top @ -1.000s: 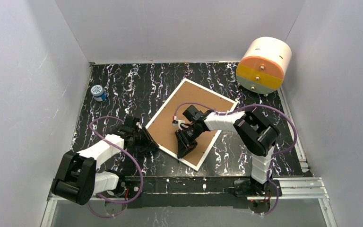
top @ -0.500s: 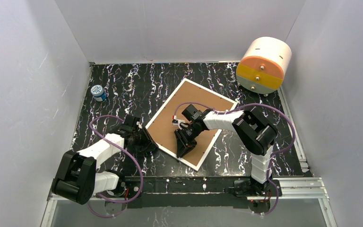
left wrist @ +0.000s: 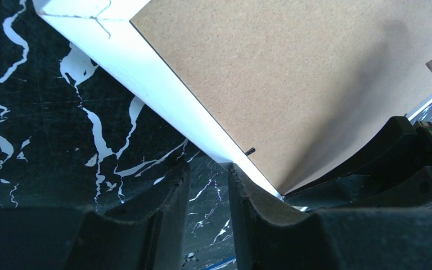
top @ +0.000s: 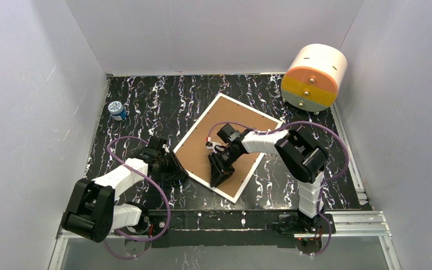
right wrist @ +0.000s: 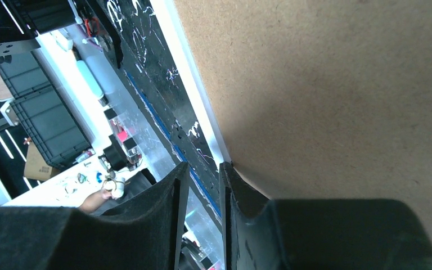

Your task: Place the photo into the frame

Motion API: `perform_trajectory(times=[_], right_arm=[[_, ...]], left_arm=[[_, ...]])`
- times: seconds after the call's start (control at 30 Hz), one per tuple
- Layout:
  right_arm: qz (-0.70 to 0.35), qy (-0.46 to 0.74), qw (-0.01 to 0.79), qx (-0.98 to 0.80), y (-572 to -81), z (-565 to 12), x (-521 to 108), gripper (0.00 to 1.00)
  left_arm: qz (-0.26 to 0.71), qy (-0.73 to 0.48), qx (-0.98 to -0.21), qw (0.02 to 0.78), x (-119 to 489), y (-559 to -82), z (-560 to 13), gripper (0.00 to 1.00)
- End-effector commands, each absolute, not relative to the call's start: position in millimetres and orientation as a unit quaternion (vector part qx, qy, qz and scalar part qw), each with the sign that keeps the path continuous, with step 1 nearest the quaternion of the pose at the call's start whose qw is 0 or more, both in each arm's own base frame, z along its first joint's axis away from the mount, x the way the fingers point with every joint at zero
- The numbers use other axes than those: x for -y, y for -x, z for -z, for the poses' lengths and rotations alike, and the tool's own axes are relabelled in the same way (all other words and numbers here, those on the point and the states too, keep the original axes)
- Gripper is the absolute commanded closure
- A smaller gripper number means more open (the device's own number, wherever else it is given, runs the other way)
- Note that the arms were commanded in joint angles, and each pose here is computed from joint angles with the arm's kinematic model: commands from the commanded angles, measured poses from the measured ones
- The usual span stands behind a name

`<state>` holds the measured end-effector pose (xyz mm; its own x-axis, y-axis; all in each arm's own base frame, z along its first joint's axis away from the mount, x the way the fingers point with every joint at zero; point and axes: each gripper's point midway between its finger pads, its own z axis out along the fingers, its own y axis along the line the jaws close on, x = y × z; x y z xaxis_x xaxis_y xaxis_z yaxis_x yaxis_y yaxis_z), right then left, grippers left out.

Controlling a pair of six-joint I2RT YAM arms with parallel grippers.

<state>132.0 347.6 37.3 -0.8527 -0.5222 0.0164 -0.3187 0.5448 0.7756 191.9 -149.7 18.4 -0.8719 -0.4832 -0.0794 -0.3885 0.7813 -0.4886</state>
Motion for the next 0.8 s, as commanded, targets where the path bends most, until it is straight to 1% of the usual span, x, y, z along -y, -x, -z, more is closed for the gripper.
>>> perform_trajectory(times=[0.0,0.17,0.4,0.5,0.63,0.7,0.77], right_arm=[[0.245,-0.256,0.046,0.934,-168.2,44.6,-294.2,0.63],[0.225,-0.250,0.041,0.941,-172.4,55.2,-286.7,0.61],[0.210,-0.224,0.034,0.951,-182.0,62.1,-275.9,0.50],[0.206,-0.221,0.019,0.953,-188.8,56.9,-275.4,0.45],[0.201,-0.218,-0.015,0.955,-203.2,33.9,-279.4,0.41],[0.208,-0.199,-0.040,0.957,-219.5,5.2,-287.3,0.40],[0.226,-0.177,-0.085,0.954,-240.1,-30.5,-297.7,0.38]], left_arm=[[0.166,0.231,-0.955,0.080,127.3,-173.7,1.1,0.71],[0.163,0.229,-0.956,0.080,126.5,-173.9,1.0,0.71],[0.161,0.224,-0.958,0.078,126.9,-176.0,0.3,0.71],[0.163,0.221,-0.958,0.080,128.4,-178.9,-2.1,0.71],[0.181,0.203,-0.957,0.101,134.7,-193.2,-16.3,0.69],[0.194,0.186,-0.955,0.128,139.1,-207.9,-32.0,0.67],[0.206,0.165,-0.951,0.159,143.6,-225.5,-52.1,0.63]])
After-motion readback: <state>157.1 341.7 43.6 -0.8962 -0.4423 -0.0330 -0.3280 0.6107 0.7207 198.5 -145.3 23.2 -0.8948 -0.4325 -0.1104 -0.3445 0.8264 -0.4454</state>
